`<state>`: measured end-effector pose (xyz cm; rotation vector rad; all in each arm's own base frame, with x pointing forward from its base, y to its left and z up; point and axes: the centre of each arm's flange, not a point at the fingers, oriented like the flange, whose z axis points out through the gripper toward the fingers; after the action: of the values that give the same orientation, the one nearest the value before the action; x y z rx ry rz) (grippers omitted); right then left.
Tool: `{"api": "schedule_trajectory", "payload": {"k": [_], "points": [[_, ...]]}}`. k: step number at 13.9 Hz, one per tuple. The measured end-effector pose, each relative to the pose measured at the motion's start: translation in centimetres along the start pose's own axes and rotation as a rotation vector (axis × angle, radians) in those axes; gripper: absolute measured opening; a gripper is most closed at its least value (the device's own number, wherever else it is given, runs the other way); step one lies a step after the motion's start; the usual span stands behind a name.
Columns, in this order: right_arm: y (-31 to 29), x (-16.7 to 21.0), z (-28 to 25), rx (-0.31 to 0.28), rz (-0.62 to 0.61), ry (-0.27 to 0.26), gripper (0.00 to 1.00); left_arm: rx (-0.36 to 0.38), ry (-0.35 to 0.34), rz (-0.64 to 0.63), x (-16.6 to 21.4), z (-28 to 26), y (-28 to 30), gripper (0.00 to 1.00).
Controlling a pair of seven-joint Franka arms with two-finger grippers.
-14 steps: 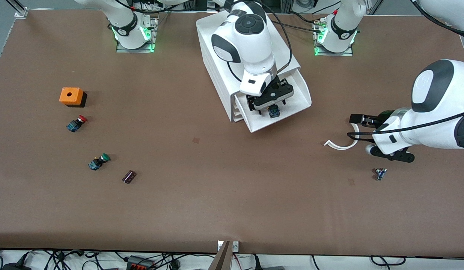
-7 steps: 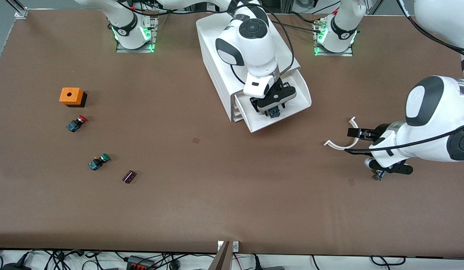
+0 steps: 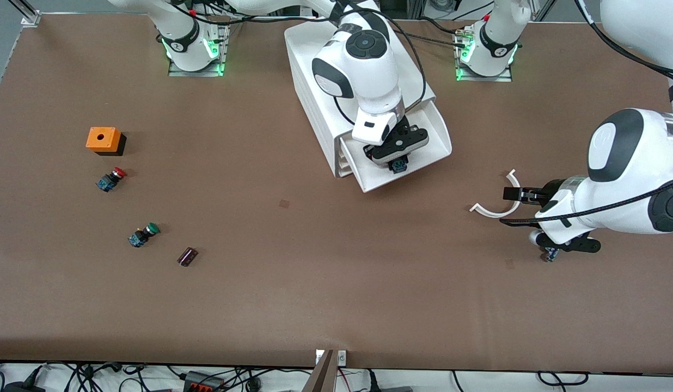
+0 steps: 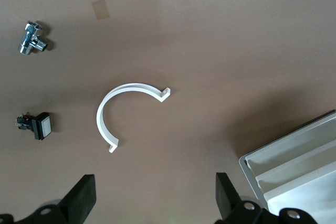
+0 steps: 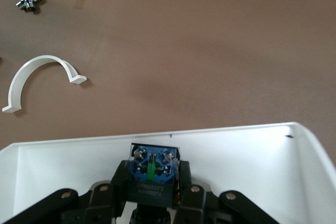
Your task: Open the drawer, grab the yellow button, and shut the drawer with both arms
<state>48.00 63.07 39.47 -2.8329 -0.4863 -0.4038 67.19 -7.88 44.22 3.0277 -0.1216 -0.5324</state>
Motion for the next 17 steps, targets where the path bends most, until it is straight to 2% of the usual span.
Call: {"api": "schedule_trajectory", "payload": {"k": [2, 4, 6, 8, 9, 12, 17], "points": [[1.0, 2.0, -3.1, -0.023, 0.023, -0.007, 0.41, 0.0, 0.002, -0.008, 0.0, -0.1, 0.1, 1.0], [4.5, 5.0, -7.4, -0.039, 0.094, -0.021, 0.41, 0.002, 0.002, -0.046, 0.0, -0.1, 0.6, 1.0], [10.9, 8.1, -11.1, -0.038, 0.204, -0.055, 0.41, 0.006, 0.023, -0.115, 0.2, -0.1, 2.2, 1.0], [18.6, 10.3, -12.7, -0.073, 0.288, -0.099, 0.41, 0.006, 0.073, -0.172, 0.9, 0.6, 4.8, 1.0], [22.0, 10.8, -12.5, -0.094, 0.31, -0.129, 0.41, 0.006, 0.087, -0.203, 1.3, 1.6, 6.1, 1.0], [30.7, 10.1, -9.9, -0.156, 0.306, -0.28, 0.41, -0.007, 0.092, -0.282, 1.9, 5.1, 9.8, 1.0], [45.7, 6.9, -5.6, -0.16, 0.248, -0.448, 0.41, -0.076, 0.098, -0.341, 1.2, 9.4, 15.5, 1.0]]}}
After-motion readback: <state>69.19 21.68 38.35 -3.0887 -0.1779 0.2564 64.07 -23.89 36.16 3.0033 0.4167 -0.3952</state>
